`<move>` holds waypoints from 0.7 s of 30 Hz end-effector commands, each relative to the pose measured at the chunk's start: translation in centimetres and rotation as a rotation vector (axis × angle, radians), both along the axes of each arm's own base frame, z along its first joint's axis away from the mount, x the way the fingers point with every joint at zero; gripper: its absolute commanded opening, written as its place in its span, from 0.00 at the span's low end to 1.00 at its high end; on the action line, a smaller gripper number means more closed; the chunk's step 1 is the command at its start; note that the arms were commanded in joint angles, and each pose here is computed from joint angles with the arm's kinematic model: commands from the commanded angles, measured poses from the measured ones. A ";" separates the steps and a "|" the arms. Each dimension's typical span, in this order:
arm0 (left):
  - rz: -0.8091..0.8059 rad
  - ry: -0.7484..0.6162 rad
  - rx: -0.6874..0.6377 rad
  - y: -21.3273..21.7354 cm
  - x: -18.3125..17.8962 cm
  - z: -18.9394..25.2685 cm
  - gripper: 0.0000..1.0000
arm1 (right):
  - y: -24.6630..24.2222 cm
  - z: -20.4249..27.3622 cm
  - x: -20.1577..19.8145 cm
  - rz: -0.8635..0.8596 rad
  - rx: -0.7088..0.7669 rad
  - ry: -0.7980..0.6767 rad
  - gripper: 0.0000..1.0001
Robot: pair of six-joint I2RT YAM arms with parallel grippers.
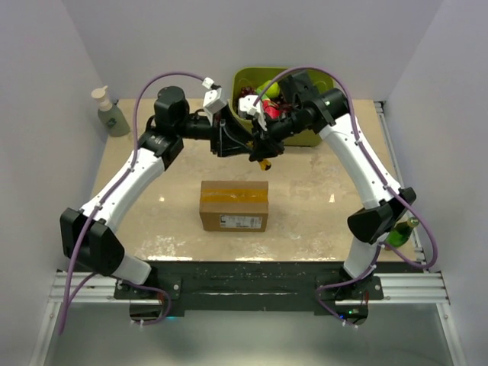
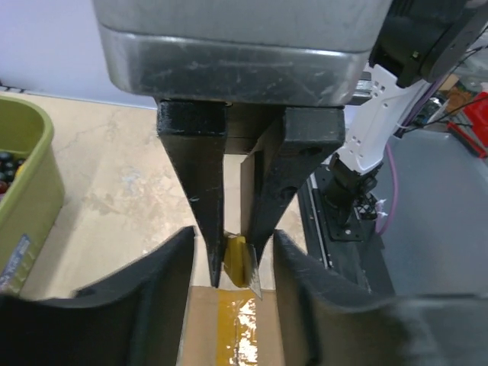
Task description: Unpack the express box
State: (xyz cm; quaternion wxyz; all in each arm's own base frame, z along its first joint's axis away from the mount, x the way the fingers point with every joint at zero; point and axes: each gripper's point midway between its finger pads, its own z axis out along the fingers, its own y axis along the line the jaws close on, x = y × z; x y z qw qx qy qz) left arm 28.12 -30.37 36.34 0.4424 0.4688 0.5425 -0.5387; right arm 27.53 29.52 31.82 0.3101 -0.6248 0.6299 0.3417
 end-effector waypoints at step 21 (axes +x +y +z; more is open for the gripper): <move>-0.061 0.037 -0.051 4.3 -0.9 4.4 0.00 | -1.1 10.1 -3.0 -0.069 0.696 0.073 0.69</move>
